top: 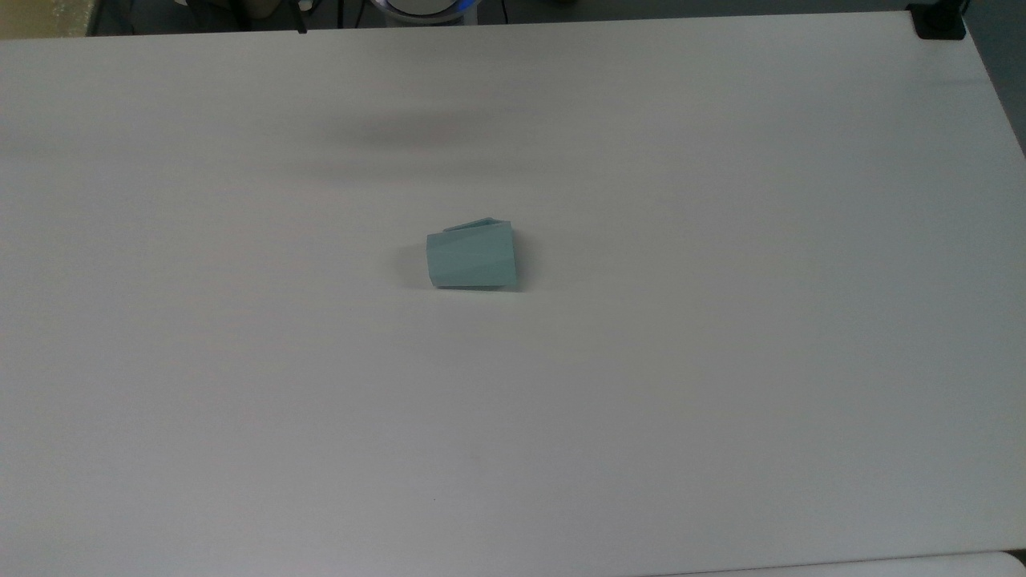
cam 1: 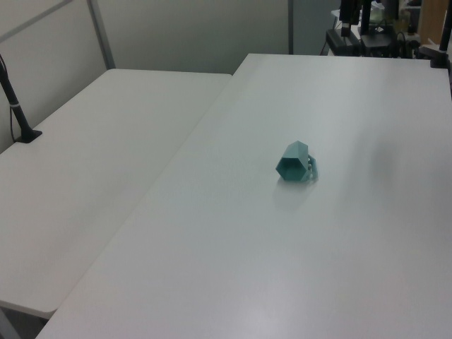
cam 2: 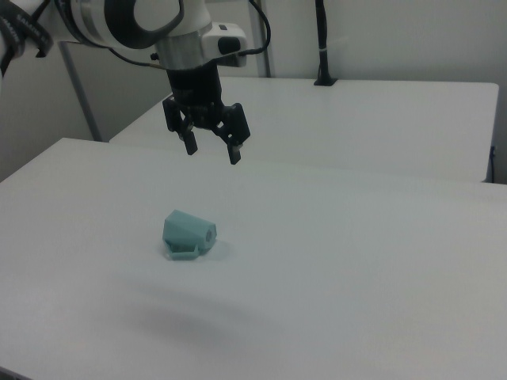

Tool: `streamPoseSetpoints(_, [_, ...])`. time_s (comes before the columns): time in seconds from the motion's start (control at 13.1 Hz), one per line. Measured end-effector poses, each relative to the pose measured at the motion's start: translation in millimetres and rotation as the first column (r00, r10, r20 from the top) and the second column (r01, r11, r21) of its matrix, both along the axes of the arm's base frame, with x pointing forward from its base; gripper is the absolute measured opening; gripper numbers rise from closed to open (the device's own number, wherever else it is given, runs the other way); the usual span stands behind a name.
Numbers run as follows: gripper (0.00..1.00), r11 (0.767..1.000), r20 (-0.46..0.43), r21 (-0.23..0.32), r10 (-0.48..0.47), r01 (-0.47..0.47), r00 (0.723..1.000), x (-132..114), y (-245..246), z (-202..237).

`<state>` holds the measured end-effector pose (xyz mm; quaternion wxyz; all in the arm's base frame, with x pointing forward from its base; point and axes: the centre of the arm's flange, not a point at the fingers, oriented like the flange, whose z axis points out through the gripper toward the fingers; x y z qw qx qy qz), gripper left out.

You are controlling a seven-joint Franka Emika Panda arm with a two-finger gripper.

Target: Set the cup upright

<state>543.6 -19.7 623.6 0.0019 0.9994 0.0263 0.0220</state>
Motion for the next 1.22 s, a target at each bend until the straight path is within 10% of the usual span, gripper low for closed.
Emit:
streamPoseSetpoints(0.61, [1.0, 0.999, -0.047, -0.031, 0.007, -0.009, 0.999, 12.8, 78.6, -29.6])
streamPoseSetpoints(1.22, [1.0, 0.938, 0.023, -0.347, 0.013, -0.004, 1.0, 11.5, 232.3, -89.7])
